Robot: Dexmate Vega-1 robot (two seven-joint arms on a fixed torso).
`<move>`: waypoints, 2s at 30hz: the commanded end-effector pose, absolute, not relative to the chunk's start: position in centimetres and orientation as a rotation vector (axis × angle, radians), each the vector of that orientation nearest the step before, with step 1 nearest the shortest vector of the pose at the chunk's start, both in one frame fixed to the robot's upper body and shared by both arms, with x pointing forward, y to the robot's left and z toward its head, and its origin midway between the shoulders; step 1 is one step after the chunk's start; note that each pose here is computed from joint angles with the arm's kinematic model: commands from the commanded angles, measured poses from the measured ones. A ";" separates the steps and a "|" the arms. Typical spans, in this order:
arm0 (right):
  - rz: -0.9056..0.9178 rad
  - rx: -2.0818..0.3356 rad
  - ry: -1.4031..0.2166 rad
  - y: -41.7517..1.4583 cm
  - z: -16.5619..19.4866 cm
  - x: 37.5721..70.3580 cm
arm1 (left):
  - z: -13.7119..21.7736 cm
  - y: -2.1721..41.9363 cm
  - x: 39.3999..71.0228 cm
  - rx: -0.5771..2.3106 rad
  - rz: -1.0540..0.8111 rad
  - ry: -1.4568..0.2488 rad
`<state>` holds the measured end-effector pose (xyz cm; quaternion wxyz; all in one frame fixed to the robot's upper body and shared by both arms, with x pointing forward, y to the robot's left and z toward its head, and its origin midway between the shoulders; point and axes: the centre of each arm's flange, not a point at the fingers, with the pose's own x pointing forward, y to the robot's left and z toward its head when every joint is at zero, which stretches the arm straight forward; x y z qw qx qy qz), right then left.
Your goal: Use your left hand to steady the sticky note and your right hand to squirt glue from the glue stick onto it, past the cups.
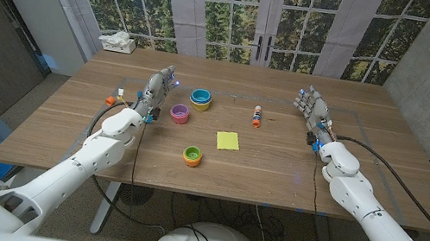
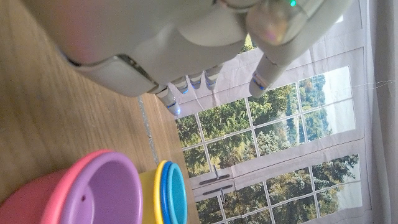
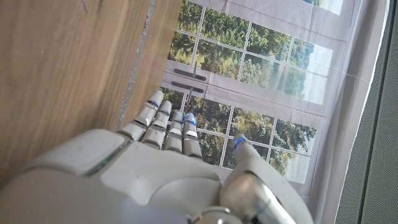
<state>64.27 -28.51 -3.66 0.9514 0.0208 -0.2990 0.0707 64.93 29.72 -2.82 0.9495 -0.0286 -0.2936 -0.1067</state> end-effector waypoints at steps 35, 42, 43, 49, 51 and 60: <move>-0.109 -0.094 -0.656 -29.2 -2.2 62.9 | -1.6 30.6 66.0 -0.052 -0.253 -0.592; -0.129 -0.243 -0.626 -28.6 -1.1 62.0 | -1.8 30.7 66.0 -0.056 -0.258 -0.595; -0.146 -0.261 -0.631 -28.5 -1.0 61.8 | -1.8 30.7 66.0 -0.056 -0.258 -0.595; -0.164 -0.387 -0.607 -28.3 -0.1 60.9 | -1.7 30.7 65.9 -0.048 -0.267 -0.597; -0.166 -0.418 -0.605 -28.1 0.2 60.6 | -1.6 30.6 65.9 -0.047 -0.271 -0.597; -0.144 -0.532 -0.602 -27.7 1.3 59.9 | -1.5 30.4 66.0 -0.052 -0.299 -0.590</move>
